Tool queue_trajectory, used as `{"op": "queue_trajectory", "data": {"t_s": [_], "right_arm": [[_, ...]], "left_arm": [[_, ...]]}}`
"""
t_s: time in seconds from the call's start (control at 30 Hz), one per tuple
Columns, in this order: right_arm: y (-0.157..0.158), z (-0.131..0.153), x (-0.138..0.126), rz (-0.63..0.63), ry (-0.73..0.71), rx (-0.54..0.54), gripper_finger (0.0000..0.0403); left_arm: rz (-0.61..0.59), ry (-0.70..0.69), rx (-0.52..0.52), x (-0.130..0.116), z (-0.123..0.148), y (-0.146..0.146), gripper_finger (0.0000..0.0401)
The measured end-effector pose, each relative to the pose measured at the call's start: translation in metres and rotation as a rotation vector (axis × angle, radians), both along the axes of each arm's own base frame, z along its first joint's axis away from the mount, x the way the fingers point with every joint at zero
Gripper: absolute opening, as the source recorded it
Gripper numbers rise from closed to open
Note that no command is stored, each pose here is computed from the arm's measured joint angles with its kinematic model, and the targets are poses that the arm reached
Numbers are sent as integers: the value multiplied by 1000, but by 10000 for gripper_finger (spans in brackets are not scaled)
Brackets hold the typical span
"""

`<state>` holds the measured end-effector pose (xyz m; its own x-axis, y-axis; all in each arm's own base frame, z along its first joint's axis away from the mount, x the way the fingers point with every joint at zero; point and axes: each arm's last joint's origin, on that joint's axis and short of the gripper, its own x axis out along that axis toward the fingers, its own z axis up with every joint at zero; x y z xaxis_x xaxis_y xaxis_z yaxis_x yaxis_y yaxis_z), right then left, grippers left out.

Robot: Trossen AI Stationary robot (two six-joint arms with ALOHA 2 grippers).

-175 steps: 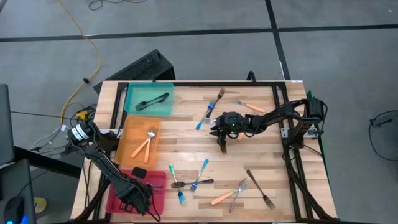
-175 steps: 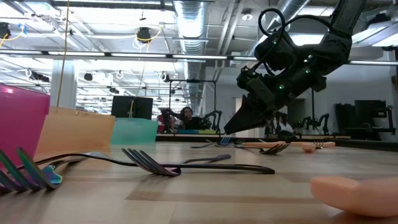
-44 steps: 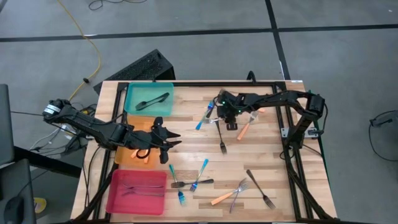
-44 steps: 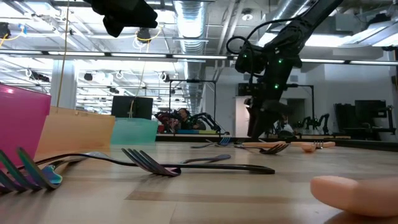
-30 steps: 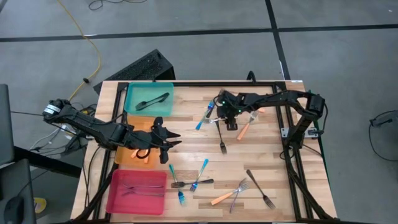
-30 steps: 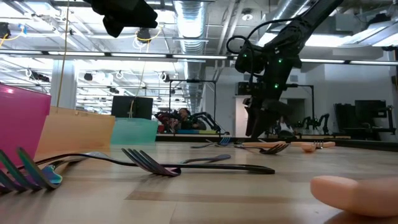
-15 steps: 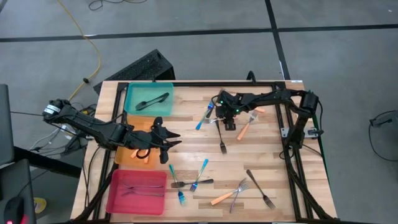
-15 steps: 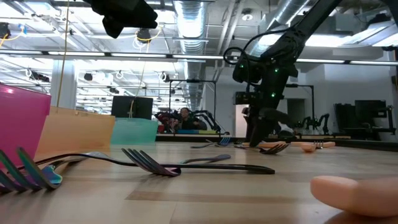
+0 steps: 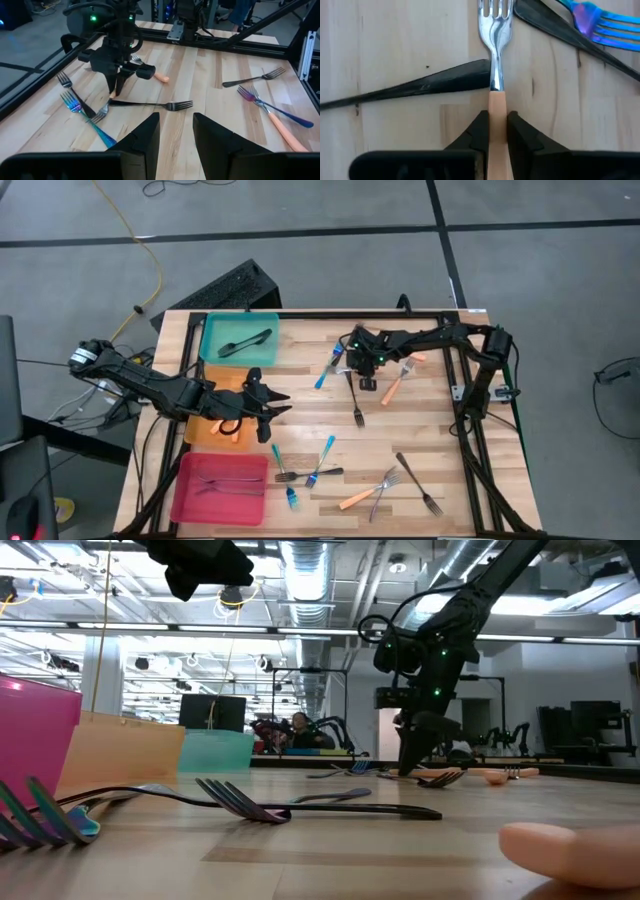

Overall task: Sort silverware by color (type)
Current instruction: Put the orange fork into the orange bin

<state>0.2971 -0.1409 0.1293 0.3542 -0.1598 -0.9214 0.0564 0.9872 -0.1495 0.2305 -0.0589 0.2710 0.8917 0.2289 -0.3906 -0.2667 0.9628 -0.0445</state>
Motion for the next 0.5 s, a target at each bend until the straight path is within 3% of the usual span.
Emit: {"op": "queue_trajectory", "data": {"t_s": [0.2,0.4,0.5], "right_arm": [[-2,23,3,-50,-167,13,64],[-9,87,1,-64,-556,49,64],[-3,122,0,-7,-778,56,64]], "left_arm": [[19,-3,10,0,0,1,103],[28,-40,48,2,4,1,103],[9,-113,53,4,6,0,103]]}}
